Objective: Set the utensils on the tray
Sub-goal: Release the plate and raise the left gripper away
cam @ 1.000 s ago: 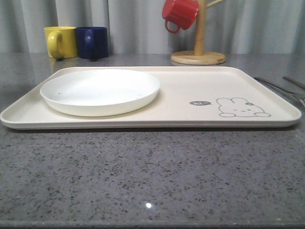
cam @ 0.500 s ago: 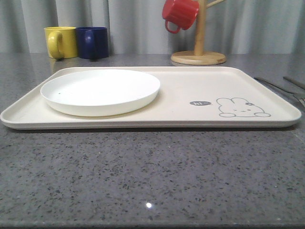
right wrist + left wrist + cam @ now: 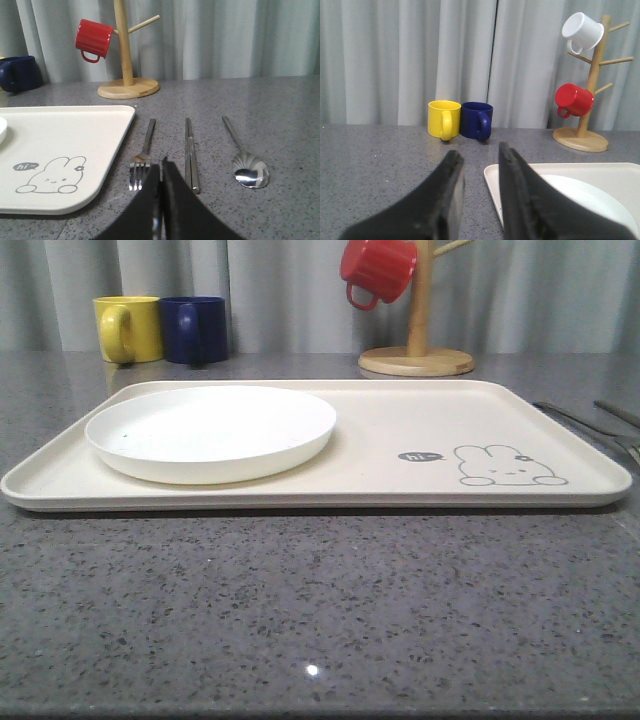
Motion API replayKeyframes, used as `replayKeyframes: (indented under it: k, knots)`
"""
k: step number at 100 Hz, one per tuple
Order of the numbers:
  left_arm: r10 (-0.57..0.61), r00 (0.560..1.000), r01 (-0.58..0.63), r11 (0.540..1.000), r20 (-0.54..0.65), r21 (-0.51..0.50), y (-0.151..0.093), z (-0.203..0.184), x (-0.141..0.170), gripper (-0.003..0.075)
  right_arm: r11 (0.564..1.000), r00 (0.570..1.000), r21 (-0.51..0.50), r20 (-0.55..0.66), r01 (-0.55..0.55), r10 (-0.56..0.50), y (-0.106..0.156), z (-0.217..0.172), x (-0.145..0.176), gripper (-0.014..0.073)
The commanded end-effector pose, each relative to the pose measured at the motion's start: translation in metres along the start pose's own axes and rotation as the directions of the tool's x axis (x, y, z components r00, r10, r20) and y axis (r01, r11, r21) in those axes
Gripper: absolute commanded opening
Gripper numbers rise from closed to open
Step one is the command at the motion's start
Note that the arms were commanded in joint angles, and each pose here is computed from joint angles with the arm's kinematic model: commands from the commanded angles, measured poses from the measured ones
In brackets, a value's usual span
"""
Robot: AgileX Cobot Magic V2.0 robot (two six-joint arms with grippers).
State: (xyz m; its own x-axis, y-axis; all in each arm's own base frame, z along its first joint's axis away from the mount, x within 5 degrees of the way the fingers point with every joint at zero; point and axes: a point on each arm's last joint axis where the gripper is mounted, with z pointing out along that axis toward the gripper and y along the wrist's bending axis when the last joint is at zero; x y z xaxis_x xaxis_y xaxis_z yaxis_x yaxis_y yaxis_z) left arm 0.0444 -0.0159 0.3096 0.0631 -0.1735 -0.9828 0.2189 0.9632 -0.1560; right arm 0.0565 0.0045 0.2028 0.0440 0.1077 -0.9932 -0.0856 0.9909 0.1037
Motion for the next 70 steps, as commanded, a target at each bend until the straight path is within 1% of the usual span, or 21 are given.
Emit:
replayKeyframes:
  k: [1, 4, 8, 21, 28, 39, 50, 53, 61, 70]
  knots:
    - [-0.005, 0.998, 0.006, 1.000, 0.067, -0.018, 0.001, -0.001, -0.011, 0.0060, 1.000, 0.992, -0.012, 0.124, 0.009, -0.007, 0.001, -0.002, -0.011, -0.0069]
    - [-0.005, 0.998, 0.006, 1.000, 0.066, -0.017, 0.000, -0.001, -0.011, 0.0017, 1.000, 0.991, -0.013, 0.133, 0.009, -0.007, 0.001, -0.002, -0.011, -0.0069]
    - [-0.003, 0.998, 0.005, 1.000, 0.063, -0.017, 0.000, -0.001, -0.010, -0.0021, 1.000, 0.990, -0.014, 0.144, 0.009, -0.007, 0.001, -0.002, -0.012, -0.0069]
    - [-0.003, 0.998, 0.004, 1.000, 0.063, -0.017, 0.000, -0.001, -0.010, -0.0019, 1.000, 0.984, -0.019, 0.178, 0.010, -0.006, 0.002, -0.003, -0.018, -0.0069]
    - [-0.003, 0.998, 0.004, 1.000, 0.063, -0.017, 0.000, -0.001, -0.010, -0.0019, 1.000, 0.985, -0.017, 0.172, 0.010, -0.007, 0.003, -0.004, -0.026, -0.0069]
    - [-0.003, 0.998, 0.004, 1.000, 0.063, -0.017, 0.000, -0.001, -0.010, -0.0019, 1.000, 0.994, -0.006, 0.112, 0.008, -0.007, 0.005, -0.005, -0.046, -0.0069]
    - [-0.003, 0.998, 0.004, 1.000, 0.063, -0.017, 0.000, -0.001, -0.010, -0.0019, 1.000, 0.999, 0.008, 0.040, 0.015, -0.015, 0.007, -0.002, -0.076, -0.0069]
    - [-0.003, 0.998, 0.004, 1.000, 0.063, -0.017, 0.000, -0.001, -0.010, -0.0019, 1.000, 1.000, 0.015, -0.001, 0.019, -0.019, 0.007, 0.001, -0.082, -0.0069]
    - [-0.003, 0.998, 0.004, 1.000, 0.063, -0.017, 0.000, -0.001, -0.010, -0.0019, 0.999, 0.998, 0.026, -0.060, 0.028, -0.026, 0.009, 0.008, -0.106, -0.0069]
    - [-0.003, 0.998, 0.004, 1.000, 0.063, -0.017, 0.000, -0.001, -0.010, -0.0019, 0.998, 0.987, 0.042, -0.155, 0.045, -0.038, 0.010, 0.022, -0.127, -0.0069]
